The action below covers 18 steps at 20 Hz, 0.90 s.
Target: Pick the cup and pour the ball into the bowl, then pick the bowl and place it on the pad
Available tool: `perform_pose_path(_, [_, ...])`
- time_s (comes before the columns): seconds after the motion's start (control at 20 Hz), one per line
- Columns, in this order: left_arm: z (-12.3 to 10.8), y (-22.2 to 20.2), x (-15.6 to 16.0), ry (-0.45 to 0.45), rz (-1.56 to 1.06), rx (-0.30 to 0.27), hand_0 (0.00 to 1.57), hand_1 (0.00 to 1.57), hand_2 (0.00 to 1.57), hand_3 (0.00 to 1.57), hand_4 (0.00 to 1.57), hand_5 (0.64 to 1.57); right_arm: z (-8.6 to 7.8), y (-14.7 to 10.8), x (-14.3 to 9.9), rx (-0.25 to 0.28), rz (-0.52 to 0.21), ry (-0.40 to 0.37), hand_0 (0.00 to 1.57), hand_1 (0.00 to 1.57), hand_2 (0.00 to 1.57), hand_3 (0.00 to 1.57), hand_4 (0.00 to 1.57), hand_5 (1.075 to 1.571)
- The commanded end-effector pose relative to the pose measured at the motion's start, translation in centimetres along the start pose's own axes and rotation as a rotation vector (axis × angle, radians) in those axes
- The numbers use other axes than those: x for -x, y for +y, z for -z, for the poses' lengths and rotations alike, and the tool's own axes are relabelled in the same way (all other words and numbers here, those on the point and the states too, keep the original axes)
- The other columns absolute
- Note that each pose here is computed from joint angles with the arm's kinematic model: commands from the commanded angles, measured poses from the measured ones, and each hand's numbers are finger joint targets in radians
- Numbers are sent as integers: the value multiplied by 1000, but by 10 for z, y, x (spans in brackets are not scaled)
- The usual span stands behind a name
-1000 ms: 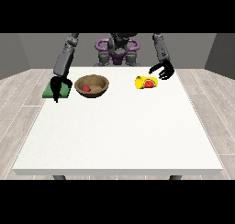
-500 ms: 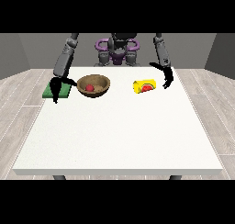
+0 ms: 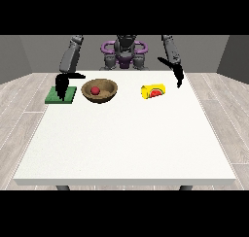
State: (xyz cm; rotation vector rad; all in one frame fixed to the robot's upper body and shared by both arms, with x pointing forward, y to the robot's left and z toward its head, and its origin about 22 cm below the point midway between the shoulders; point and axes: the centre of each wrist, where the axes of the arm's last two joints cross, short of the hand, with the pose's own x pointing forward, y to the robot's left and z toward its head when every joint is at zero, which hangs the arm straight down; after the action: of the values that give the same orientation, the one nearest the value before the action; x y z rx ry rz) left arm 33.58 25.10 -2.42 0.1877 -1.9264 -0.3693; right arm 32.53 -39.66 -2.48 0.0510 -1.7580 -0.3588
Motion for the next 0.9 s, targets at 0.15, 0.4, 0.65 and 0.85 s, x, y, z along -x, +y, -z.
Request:
perform_pose_path(0.15, [-30, 22, 23, 90, -29, -41, 0, 0, 0, 0, 0, 702, -12, 45, 42, -28, 35, 145, 0, 0, 0, 0, 0, 1570])
perform_pose_path(0.4, [-37, 14, 18, 44, -24, -7, 0, 0, 0, 0, 0, 688, -19, 51, 58, 5, 41, 187, 0, 0, 0, 0, 0, 1571])
perform_pose_path(0.65, [-22, 4, -2, 5, 1, 4, 0, 0, 0, 0, 0, 701, -16, 67, 66, 34, 56, 170, 0, 0, 0, 0, 0, 1569])
perform_pose_path(0.85, [-23, 17, -10, -30, -11, 15, 0, 0, 0, 0, 0, 696, -16, 61, 67, 81, 79, 136, 0, 0, 0, 0, 0, 1569])
